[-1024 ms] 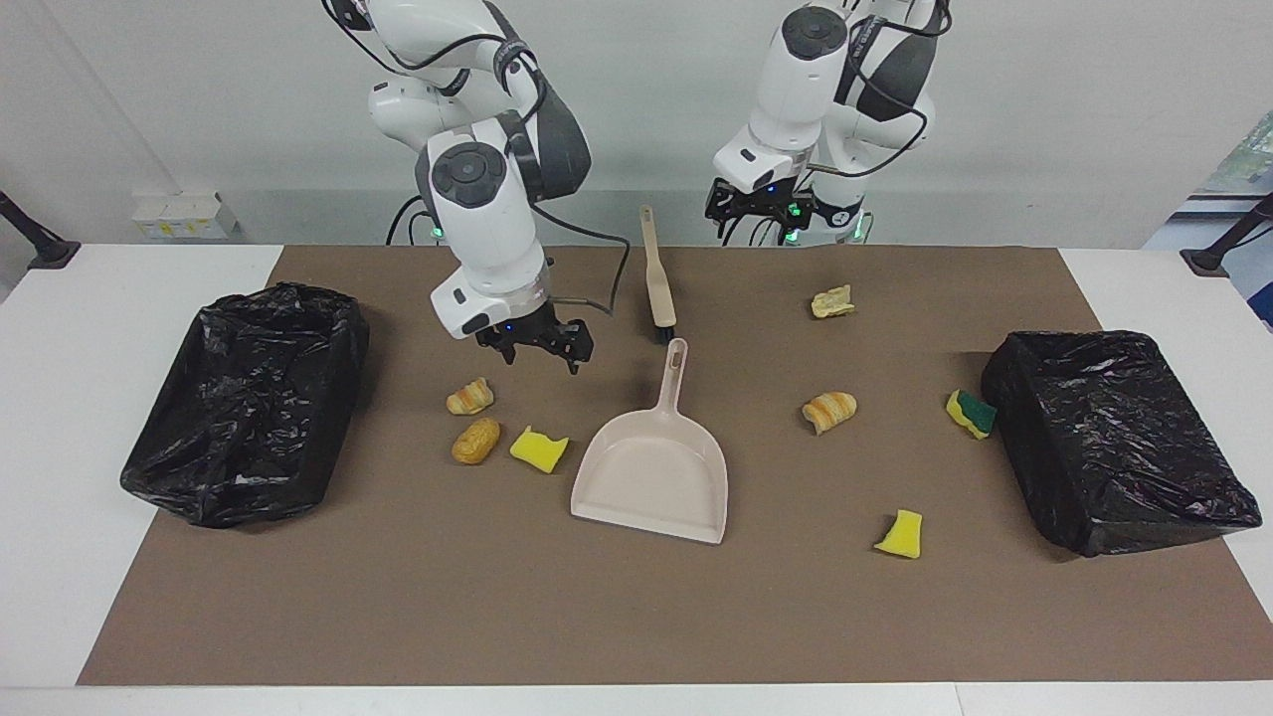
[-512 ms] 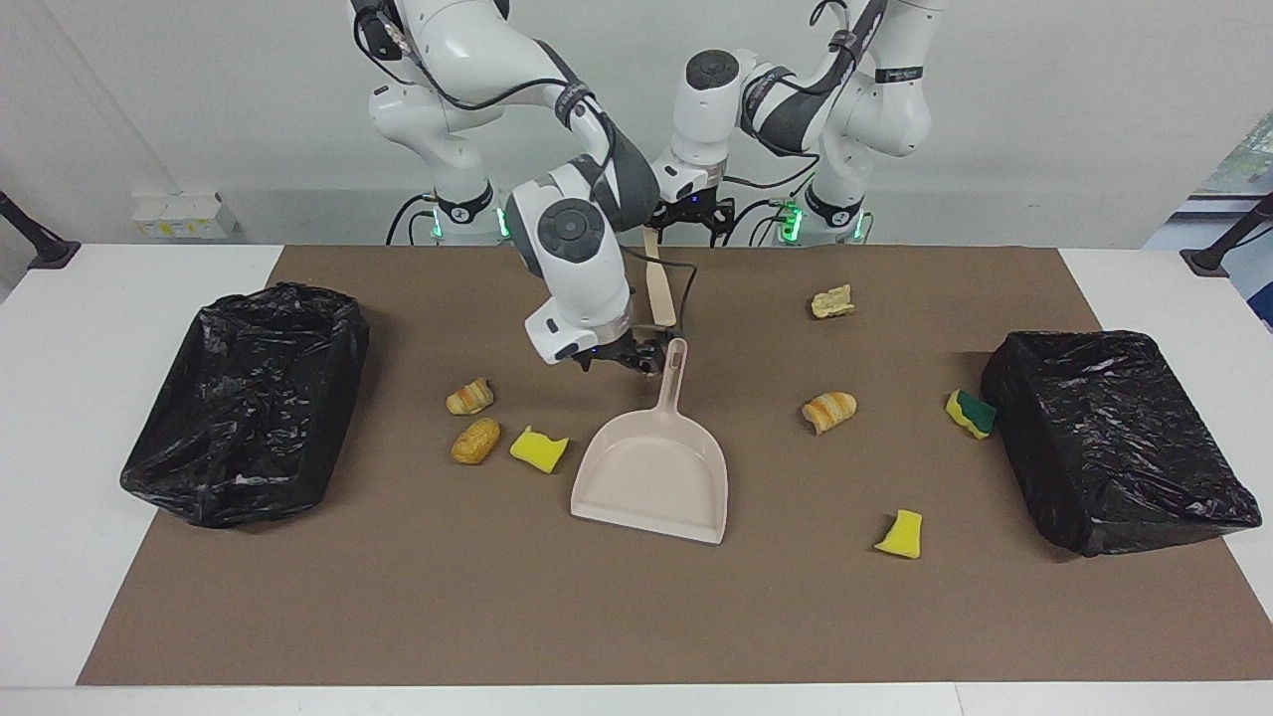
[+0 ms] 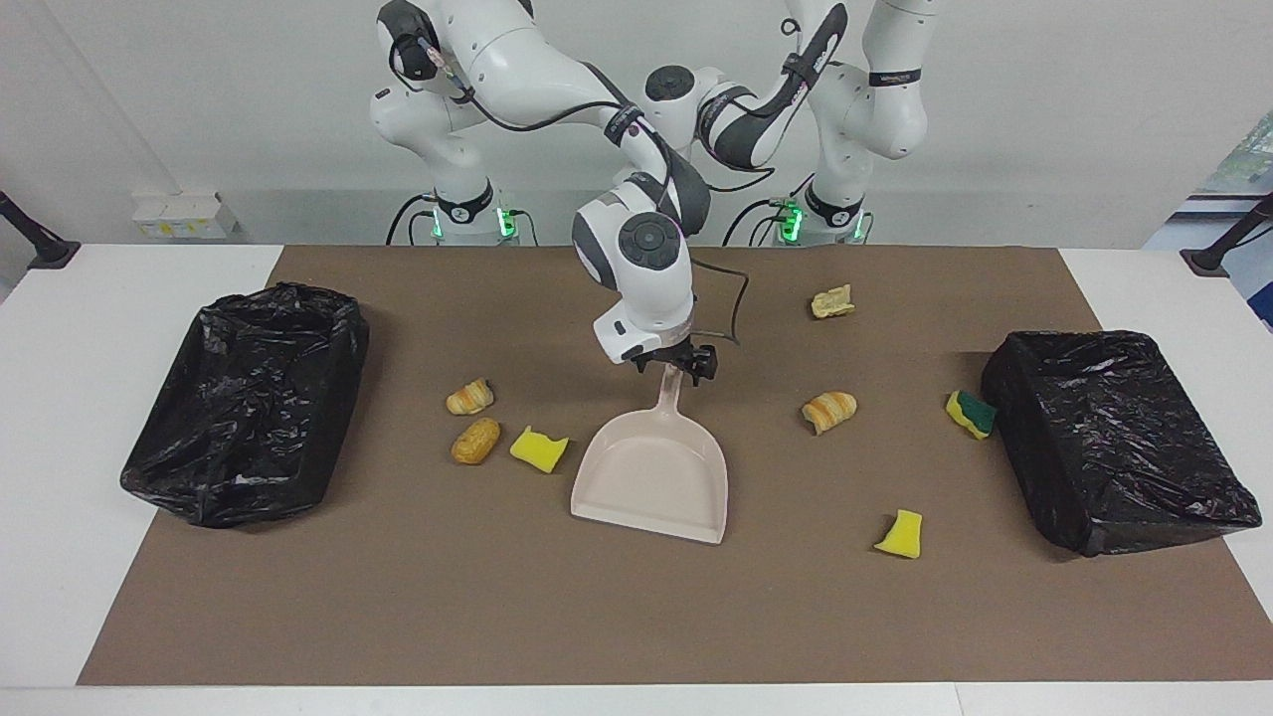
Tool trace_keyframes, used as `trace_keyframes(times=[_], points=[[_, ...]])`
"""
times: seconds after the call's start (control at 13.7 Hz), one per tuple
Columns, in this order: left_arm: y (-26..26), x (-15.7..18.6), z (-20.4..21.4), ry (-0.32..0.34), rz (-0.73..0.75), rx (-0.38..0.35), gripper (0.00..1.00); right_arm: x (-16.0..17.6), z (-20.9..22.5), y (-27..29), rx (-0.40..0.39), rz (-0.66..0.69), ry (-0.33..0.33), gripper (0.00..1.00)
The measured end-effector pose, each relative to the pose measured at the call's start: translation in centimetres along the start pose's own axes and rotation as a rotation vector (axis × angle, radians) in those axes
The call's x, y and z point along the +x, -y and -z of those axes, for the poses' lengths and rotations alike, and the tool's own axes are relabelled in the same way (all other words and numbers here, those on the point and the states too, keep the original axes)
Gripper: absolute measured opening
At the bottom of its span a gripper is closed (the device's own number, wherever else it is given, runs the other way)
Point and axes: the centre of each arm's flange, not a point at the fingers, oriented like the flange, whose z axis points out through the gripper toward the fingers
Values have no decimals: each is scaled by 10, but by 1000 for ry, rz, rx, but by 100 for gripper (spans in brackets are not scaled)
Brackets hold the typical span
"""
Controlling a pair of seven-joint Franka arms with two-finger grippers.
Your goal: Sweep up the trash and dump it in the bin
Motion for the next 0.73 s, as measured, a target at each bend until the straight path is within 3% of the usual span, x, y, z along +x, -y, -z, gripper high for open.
trace_keyframes(times=[0.07, 0.15, 0.22, 0.44, 0.51, 0.66, 0.73], points=[[-2, -4, -2, 2, -2, 3, 86, 0, 1, 0, 1, 1, -1, 78], [-4, -7, -3, 4, -4, 6, 86, -1, 0, 1, -2, 2, 1, 78], [-5, -8, -5, 5, -3, 8, 80, -2, -1, 1, -5, 3, 3, 74], [-3, -6, -10, 17, 8, 23, 39, -6, -5, 0, -24, 15, 18, 67], [-1, -5, -11, 26, 15, 35, 26, -7, -6, 0, -28, 17, 21, 59], [8, -1, -7, 68, 31, 87, 26, -9, -7, -1, -41, 37, 32, 34], [18, 4, -2, 105, 25, 129, 26, -9, -6, -2, -49, 46, 38, 33]])
